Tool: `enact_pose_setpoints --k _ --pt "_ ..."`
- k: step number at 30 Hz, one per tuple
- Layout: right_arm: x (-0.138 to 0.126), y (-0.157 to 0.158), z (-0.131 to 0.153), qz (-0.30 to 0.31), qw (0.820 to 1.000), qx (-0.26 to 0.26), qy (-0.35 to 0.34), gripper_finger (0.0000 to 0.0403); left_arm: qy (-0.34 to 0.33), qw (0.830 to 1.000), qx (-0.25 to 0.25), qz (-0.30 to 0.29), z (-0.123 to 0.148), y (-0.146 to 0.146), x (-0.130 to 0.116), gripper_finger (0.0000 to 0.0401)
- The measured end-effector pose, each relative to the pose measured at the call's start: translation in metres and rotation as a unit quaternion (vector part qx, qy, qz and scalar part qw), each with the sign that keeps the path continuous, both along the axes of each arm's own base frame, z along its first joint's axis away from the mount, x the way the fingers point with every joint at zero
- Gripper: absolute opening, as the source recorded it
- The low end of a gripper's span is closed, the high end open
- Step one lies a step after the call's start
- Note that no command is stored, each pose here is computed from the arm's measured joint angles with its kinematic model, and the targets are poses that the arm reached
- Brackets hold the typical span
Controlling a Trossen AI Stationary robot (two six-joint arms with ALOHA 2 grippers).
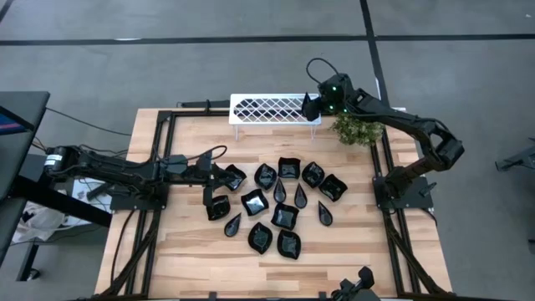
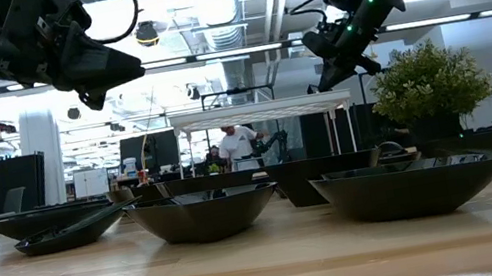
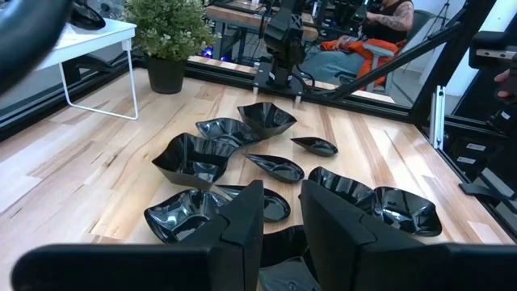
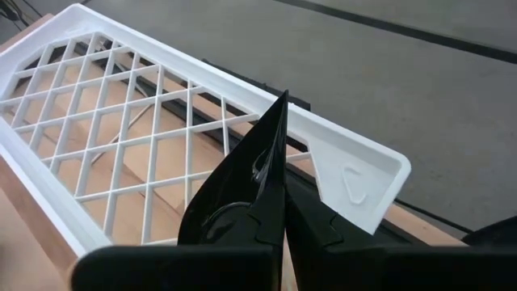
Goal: Pick & Place Mini shaped plates
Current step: Put the drop shaped plate on the shelf, then stack the drop shaped plate on top of the drop shaped plate on the shelf
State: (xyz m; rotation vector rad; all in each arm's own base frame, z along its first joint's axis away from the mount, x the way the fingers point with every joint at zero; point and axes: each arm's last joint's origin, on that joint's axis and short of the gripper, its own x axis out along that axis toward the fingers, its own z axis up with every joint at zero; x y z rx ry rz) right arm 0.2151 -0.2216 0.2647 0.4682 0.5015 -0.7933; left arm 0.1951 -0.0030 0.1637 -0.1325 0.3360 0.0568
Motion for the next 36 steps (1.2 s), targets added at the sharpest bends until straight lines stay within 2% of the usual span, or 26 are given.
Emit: enact_pose_setpoints --k 7,18,24,30,36 --pt "0.000 0.000 0.000 0.000 1.000 0.000 0.000 0.0002 0.000 1.000 0.000 0.000 0.000 0.000 0.000 0.0088" --pt "-0.002 0.000 -0.002 -0.018 1.000 -0.002 0.024 0.0048 0.000 1.000 0.000 0.000 0.000 0.000 0.000 0.0088" --pt "-0.002 0.000 -0.002 -0.015 1.000 -0.008 0.025 0.0051 0.000 1.000 0.000 0.000 0.000 0.000 0.000 0.0088" --pt "-0.001 -0.001 0.003 -0.012 1.000 -0.026 0.013 0.0051 0.000 1.000 0.000 0.000 0.000 0.000 0.000 0.0088" --pt "-0.006 0.007 0.020 0.001 0.998 -0.063 0.000 0.0051 0.000 1.000 0.000 0.000 0.000 0.000 0.000 0.0088"
